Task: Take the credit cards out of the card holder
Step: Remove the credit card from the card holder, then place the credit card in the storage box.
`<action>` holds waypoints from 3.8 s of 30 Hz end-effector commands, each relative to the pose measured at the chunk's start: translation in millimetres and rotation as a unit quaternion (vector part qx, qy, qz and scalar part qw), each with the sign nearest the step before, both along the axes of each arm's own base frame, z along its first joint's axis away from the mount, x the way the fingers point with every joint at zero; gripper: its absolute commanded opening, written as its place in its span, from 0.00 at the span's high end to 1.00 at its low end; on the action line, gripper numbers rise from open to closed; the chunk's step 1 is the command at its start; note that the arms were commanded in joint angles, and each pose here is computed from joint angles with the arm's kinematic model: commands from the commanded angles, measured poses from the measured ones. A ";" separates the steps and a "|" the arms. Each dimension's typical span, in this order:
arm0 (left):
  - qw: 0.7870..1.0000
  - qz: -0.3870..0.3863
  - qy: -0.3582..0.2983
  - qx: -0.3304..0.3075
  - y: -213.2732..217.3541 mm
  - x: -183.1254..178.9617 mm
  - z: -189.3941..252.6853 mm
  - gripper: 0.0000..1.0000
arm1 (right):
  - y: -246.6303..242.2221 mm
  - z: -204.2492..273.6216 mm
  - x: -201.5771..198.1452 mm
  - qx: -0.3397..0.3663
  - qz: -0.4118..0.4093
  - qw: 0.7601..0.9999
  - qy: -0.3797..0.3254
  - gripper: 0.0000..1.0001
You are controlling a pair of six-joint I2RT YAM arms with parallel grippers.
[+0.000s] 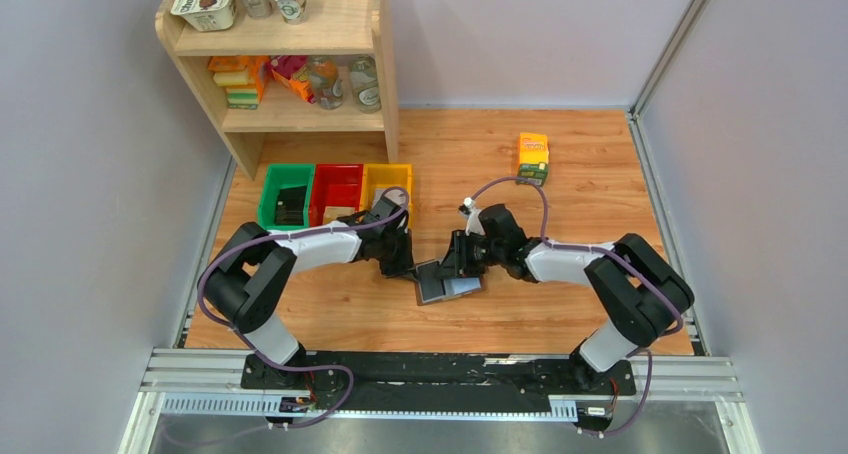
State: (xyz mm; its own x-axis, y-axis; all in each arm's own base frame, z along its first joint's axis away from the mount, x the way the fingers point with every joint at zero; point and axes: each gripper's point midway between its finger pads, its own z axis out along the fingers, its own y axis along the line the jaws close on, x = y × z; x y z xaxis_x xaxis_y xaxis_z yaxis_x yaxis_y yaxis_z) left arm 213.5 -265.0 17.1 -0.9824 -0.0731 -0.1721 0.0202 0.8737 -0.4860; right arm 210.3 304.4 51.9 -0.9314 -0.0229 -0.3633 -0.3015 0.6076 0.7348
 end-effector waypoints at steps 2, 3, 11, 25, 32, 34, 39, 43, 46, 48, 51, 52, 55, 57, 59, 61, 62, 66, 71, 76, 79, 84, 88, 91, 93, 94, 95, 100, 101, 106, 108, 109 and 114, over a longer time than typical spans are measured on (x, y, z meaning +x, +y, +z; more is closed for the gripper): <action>0.999 -0.006 -0.003 0.039 8.9 -3.0 -13.1 1.00 | 21.0 14.7 4.5 0.060 0.015 0.998 0.000 0.71; 0.999 -0.007 -0.002 0.039 8.3 -3.4 -13.5 1.00 | 21.9 13.5 5.7 0.060 0.012 0.998 0.002 0.72; 0.999 -0.011 -0.001 0.044 7.3 -5.3 -16.4 1.00 | 30.4 15.0 6.5 0.087 0.012 0.996 0.020 0.80; 0.997 -0.014 0.007 0.069 17.3 -10.0 -25.3 1.00 | -6.4 -0.2 11.1 0.085 -0.016 0.996 0.032 0.97; 0.997 -0.016 0.011 0.072 17.8 -10.7 -28.9 1.00 | -17.0 2.6 13.0 0.113 -0.022 0.993 0.042 0.94; 0.997 -0.016 0.012 0.073 17.9 -10.9 -29.3 1.00 | -18.6 5.2 13.6 0.122 -0.023 0.991 0.042 0.93; 0.997 -0.017 0.012 0.072 17.2 -10.8 -29.6 1.00 | -19.3 12.9 13.1 0.145 -0.020 0.988 0.043 0.87; 0.997 -0.017 0.014 0.072 17.4 -11.5 -29.9 1.00 | -19.4 16.6 13.7 0.152 -0.020 0.987 0.040 0.88; 0.997 -0.017 0.013 0.071 17.3 -11.8 -29.3 1.00 | -22.1 15.7 15.1 0.151 -0.024 0.987 0.040 0.90; 0.997 -0.016 0.012 0.071 17.6 -11.5 -29.3 1.00 | -29.0 12.5 17.2 0.148 -0.035 0.987 0.043 0.94; 0.997 -0.017 0.011 0.070 17.5 -11.2 -28.4 1.00 | -41.2 5.6 21.4 0.133 -0.054 0.989 0.047 1.00; 0.997 -0.017 0.011 0.070 17.5 -11.2 -28.4 1.00 | -44.5 4.7 22.6 0.128 -0.057 0.989 0.045 1.00; 0.997 -0.017 0.011 0.070 17.6 -11.4 -28.7 1.00 | -56.0 -0.1 24.7 0.106 -0.071 0.991 0.044 1.00; 0.998 -0.016 0.007 0.068 16.7 -9.9 -27.2 1.00 | -65.4 -0.5 27.1 0.091 -0.085 0.991 0.041 1.00; 0.998 -0.016 0.006 0.068 17.1 -9.9 -27.5 1.00 | -77.1 -2.9 28.9 0.069 -0.104 0.991 0.042 1.00; 0.998 -0.015 0.000 0.063 15.2 -7.7 -25.1 1.00 | -85.7 1.0 31.1 0.053 -0.111 0.992 0.027 1.00; 0.998 -0.016 -0.002 0.060 14.1 -7.2 -23.0 1.00 | -89.3 2.7 30.8 0.040 -0.114 0.992 0.021 1.00; 0.999 -0.020 -0.028 0.035 3.7 2.7 -2.1 0.94 | -100.1 28.9 33.4 0.003 -0.119 0.992 -0.046 1.00; 0.996 -0.022 -0.081 0.020 -5.7 24.8 49.6 0.70 | -108.7 69.5 33.8 -0.043 -0.134 0.979 -0.145 1.00; 0.990 0.011 -0.140 -0.012 -0.5 49.3 125.0 0.48 | -111.6 114.8 34.9 -0.094 -0.145 0.947 -0.271 1.00; 0.986 0.041 -0.156 -0.039 8.8 52.8 156.0 0.38 | -107.2 130.6 31.6 -0.145 -0.144 0.918 -0.341 1.00; 0.982 0.069 -0.141 -0.109 4.0 45.5 186.7 0.34 | -83.4 151.8 22.3 -0.200 -0.124 0.872 -0.428 1.00; 0.975 0.080 -0.121 -0.170 -8.2 37.1 205.3 0.34 | -59.6 168.6 12.1 -0.244 -0.109 0.822 -0.503 1.00; 0.968 0.096 -0.110 -0.204 -12.5 33.2 211.8 0.33 | -42.6 175.0 4.7 -0.273 -0.089 0.787 -0.546 1.00; 0.966 0.095 -0.100 -0.218 -16.1 29.7 211.1 0.33 | -33.1 179.0 0.5 -0.288 -0.081 0.767 -0.568 1.00; 0.967 0.098 -0.094 -0.218 -16.0 29.5 207.4 0.33 | -27.9 180.3 -2.0 -0.291 -0.076 0.760 -0.577 1.00; 0.966 0.095 -0.089 -0.224 -18.1 27.8 208.3 0.33 | -21.4 183.1 -3.7 -0.287 -0.078 0.756 -0.583 1.00; 0.965 0.097 -0.075 -0.231 -18.9 23.7 202.0 0.35 | -4.5 186.5 -11.1 -0.292 -0.062 0.735 -0.609 1.00; 0.965 0.099 -0.073 -0.233 -19.0 23.1 200.7 0.36 | -1.7 186.6 -11.7 -0.292 -0.061 0.733 -0.611 1.00; 0.960 0.097 -0.066 -0.253 -24.5 22.1 201.8 0.42 | 10.4 185.1 -14.3 -0.296 -0.044 0.724 -0.621 1.00; 0.961 0.096 -0.064 -0.253 -24.8 21.8 200.2 0.45 | 14.7 184.4 -14.8 -0.300 -0.037 0.719 -0.626 1.00; 0.960 0.096 -0.065 -0.254 -24.8 21.7 201.5 0.47 | 16.6 183.5 -14.7 -0.304 -0.033 0.716 -0.628 1.00; 0.959 0.093 -0.078 -0.255 -23.4 22.1 202.2 0.84 | 25.1 176.9 -15.1 -0.314 -0.018 0.708 -0.632 1.00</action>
State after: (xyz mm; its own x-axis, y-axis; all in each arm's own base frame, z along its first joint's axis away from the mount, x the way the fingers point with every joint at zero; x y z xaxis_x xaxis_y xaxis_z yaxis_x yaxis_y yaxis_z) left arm 237.4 -285.6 201.8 -0.9153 -0.3649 -0.1706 -0.0679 0.5572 -0.8276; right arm 193.7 316.7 206.3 0.0986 -0.5789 -0.8094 -0.4772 0.6863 -0.5489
